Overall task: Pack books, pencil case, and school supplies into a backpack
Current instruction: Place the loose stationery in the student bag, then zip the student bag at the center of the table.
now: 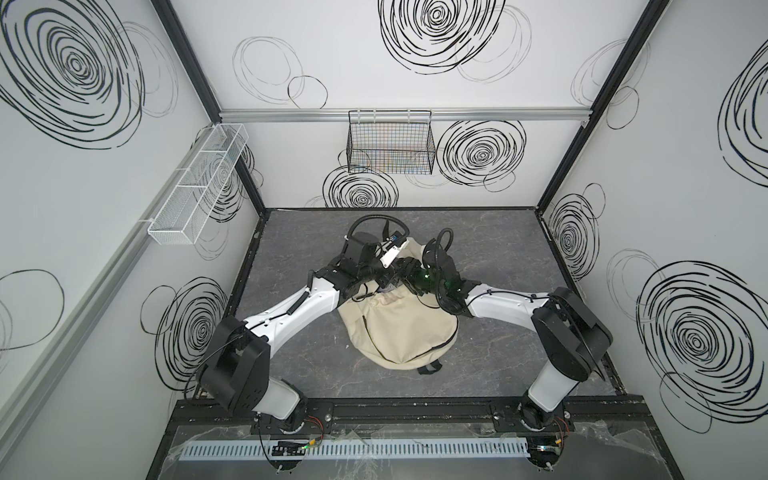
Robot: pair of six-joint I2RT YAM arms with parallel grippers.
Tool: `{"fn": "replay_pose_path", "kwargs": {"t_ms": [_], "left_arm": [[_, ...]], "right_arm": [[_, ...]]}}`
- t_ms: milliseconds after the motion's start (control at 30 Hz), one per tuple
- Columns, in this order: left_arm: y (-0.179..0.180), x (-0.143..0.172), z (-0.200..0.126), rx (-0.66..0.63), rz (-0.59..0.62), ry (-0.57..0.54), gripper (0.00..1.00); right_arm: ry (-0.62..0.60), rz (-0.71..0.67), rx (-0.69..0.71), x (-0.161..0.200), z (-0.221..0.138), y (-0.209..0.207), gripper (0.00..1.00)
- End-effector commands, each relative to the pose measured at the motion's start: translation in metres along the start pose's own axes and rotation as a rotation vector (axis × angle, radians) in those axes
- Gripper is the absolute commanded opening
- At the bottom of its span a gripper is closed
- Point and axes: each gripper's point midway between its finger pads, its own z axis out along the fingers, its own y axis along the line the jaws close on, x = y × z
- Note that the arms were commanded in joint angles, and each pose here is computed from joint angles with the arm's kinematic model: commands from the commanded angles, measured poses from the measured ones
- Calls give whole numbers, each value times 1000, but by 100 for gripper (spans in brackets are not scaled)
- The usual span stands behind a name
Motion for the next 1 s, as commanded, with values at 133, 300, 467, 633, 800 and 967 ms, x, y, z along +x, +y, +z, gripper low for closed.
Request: {"fn": "replay_pose_path", "kwargs": {"t_ms": [133, 300, 467, 633, 800, 967], "left_arm": [[-9, -25, -5, 38, 14, -89, 0], [-10, -25, -5, 40, 14, -88, 0], [-9, -24, -5, 35, 15, -84, 0], [-8, -25, -5, 32, 16, -88, 0], [-9, -24, -5, 32, 12, -89, 0], [-6, -23, -4, 16, 14, -84, 0]], "right_arm": [[-17, 87, -173, -7, -1, 43, 72], [1, 139, -236, -1, -12, 47, 76], [10, 117, -265, 0, -19, 56, 76], [49, 94, -270, 9, -19, 57, 74], [95, 83, -302, 18, -15, 59, 71], [149, 72, -300, 29, -15, 57, 68]]}}
